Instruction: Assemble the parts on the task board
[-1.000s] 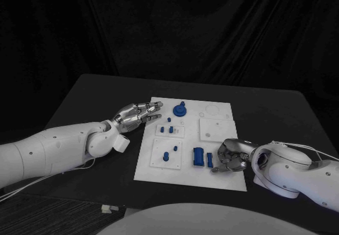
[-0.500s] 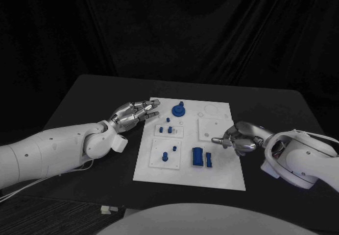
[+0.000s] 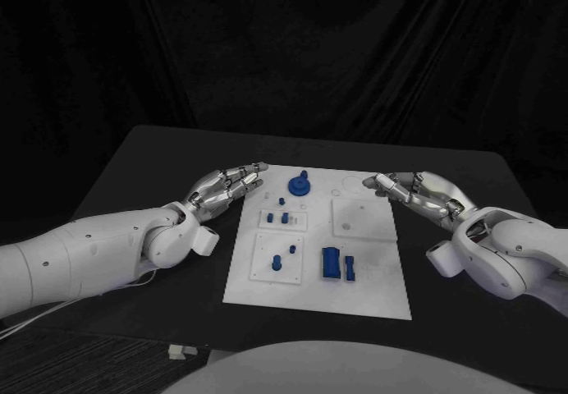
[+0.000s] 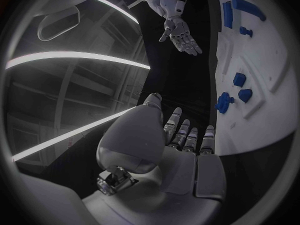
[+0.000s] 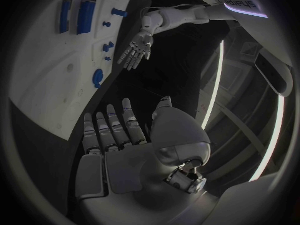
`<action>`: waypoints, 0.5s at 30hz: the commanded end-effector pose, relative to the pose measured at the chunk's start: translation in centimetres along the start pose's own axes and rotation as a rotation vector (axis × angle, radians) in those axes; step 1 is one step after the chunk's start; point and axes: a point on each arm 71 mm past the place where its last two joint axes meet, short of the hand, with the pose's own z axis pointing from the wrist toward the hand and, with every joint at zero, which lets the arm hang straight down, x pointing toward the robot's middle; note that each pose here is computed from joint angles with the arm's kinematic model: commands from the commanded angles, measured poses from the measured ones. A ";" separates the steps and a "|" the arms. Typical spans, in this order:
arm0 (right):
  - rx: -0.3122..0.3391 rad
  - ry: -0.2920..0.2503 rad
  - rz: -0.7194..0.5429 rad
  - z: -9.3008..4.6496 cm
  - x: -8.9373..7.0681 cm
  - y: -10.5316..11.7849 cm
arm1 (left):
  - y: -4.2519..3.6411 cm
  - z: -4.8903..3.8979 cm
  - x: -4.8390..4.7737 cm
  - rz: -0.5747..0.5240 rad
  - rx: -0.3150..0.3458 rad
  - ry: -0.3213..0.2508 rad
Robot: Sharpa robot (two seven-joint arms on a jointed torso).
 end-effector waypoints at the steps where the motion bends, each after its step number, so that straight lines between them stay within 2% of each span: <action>1: -0.191 -0.029 0.139 -0.1 0.1 0.4 | -2.06 -0.26 0.39 0.127 0.295 -0.010; 7: -0.261 -0.029 0.115 -0.2 0.8 -0.5 | -2.26 -0.43 0.34 0.183 0.319 -0.027; 15: -0.313 -0.025 0.077 -0.3 1.3 -0.9 | -2.29 -0.35 0.41 0.197 0.330 -0.028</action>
